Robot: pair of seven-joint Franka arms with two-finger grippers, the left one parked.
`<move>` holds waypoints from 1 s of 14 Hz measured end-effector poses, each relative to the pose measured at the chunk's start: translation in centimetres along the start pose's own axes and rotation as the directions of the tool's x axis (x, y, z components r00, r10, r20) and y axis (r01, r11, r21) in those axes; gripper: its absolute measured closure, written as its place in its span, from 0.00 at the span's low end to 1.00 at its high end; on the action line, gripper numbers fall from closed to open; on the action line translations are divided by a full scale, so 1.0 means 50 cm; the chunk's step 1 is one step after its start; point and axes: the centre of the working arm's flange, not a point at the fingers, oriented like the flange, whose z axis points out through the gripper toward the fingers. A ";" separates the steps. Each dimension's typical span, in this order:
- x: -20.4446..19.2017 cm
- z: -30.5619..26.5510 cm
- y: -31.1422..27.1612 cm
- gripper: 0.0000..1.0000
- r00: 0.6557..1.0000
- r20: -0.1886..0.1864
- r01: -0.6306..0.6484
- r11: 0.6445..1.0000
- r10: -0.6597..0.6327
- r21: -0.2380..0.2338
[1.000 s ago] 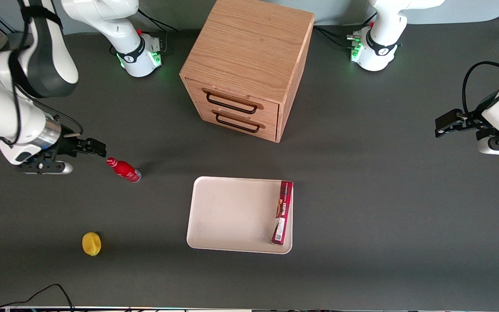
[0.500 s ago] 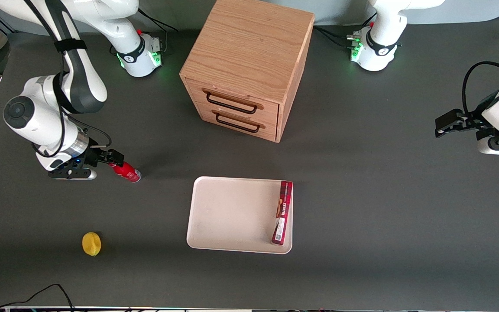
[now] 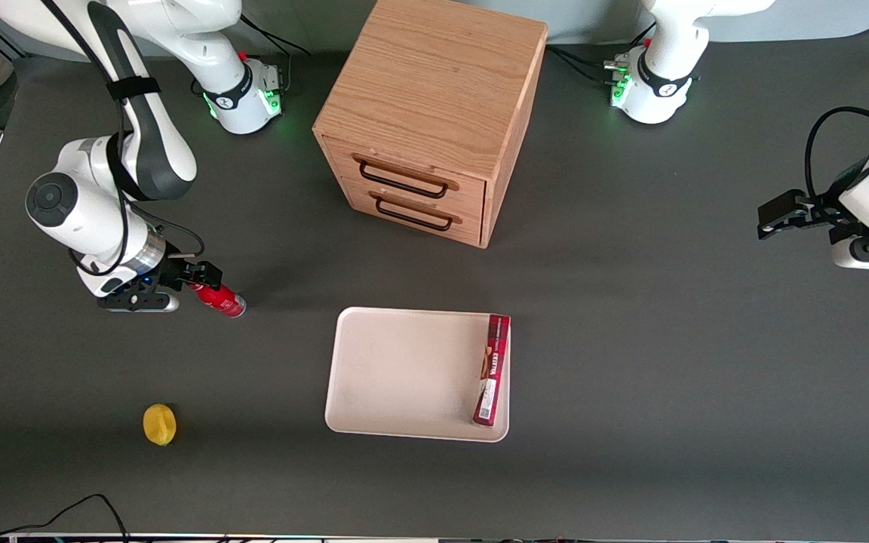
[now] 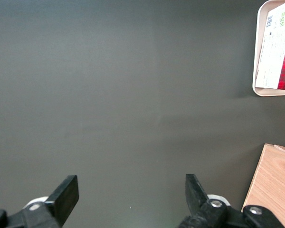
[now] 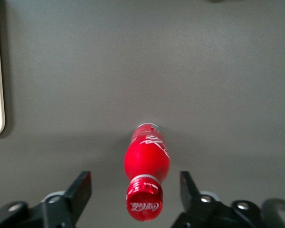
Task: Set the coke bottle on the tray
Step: 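Lower the right gripper around the bottle's cap end, then close the right gripper on the bottle cap and lift it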
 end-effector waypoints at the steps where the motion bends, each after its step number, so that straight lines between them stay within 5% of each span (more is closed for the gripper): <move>1: 0.000 0.001 0.000 0.35 1.000 0.001 0.000 1.000 0.000 0.000; 4: -0.001 0.002 0.001 0.68 1.000 0.002 0.000 1.000 0.000 -0.001; 10: 0.000 -0.026 0.003 0.69 1.000 0.020 -0.002 1.000 0.002 -0.002; 14: 0.042 -0.215 -0.002 0.69 0.998 0.069 -0.002 1.000 0.003 -0.005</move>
